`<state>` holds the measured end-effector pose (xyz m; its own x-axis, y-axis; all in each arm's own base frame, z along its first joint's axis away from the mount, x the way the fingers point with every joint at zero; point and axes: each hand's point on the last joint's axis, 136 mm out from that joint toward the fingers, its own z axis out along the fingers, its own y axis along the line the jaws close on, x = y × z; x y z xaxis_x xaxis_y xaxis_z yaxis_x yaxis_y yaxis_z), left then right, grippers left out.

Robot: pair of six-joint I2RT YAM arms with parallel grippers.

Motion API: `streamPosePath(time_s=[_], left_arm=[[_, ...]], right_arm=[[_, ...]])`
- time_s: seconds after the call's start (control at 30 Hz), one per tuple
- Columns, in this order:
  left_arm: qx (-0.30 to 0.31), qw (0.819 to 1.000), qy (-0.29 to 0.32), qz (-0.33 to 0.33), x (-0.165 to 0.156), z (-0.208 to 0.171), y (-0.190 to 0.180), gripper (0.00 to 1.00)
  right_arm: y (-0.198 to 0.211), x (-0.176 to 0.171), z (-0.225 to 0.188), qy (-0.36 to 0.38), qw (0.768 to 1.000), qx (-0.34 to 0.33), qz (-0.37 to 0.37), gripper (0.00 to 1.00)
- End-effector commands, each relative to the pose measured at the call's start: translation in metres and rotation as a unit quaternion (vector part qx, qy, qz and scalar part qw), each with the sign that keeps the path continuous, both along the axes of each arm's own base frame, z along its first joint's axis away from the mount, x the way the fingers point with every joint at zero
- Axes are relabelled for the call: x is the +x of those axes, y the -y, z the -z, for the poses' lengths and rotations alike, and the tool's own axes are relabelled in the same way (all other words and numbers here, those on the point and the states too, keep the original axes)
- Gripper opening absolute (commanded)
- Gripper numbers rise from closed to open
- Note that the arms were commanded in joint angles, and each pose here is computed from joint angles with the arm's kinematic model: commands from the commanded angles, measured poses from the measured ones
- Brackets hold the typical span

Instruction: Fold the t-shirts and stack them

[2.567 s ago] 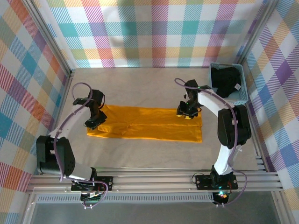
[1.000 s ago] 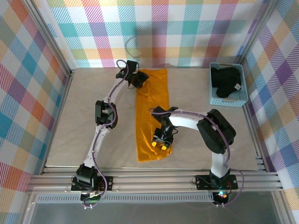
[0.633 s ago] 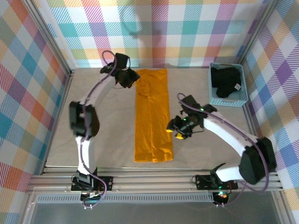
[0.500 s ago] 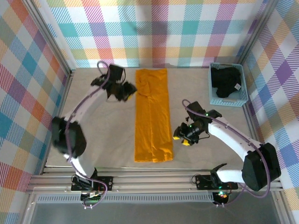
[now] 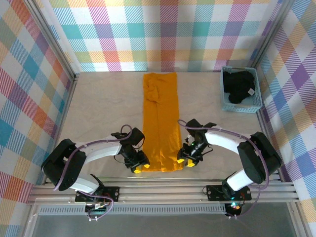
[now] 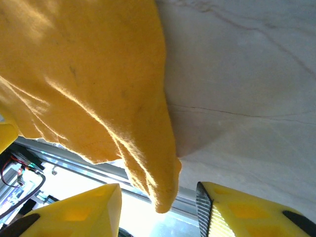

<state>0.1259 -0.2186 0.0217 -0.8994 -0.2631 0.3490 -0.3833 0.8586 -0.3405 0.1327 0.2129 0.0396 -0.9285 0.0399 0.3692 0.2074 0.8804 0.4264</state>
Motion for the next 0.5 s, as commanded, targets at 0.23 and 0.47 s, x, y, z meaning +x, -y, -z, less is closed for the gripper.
streamPosePath(time_s=[0.23, 0.47], left_arm=[[0.009, 1.000, 0.012, -0.001, 0.008, 0.021, 0.015, 0.30], [0.018, 1.000, 0.013, 0.014, 0.006, 0.025, 0.015, 0.11]], right_arm=[[-0.006, -0.015, 0.019, -0.028, 0.999, -0.020, 0.002, 0.34], [-0.018, -0.011, 0.029, -0.028, 0.999, -0.036, -0.001, 0.16]])
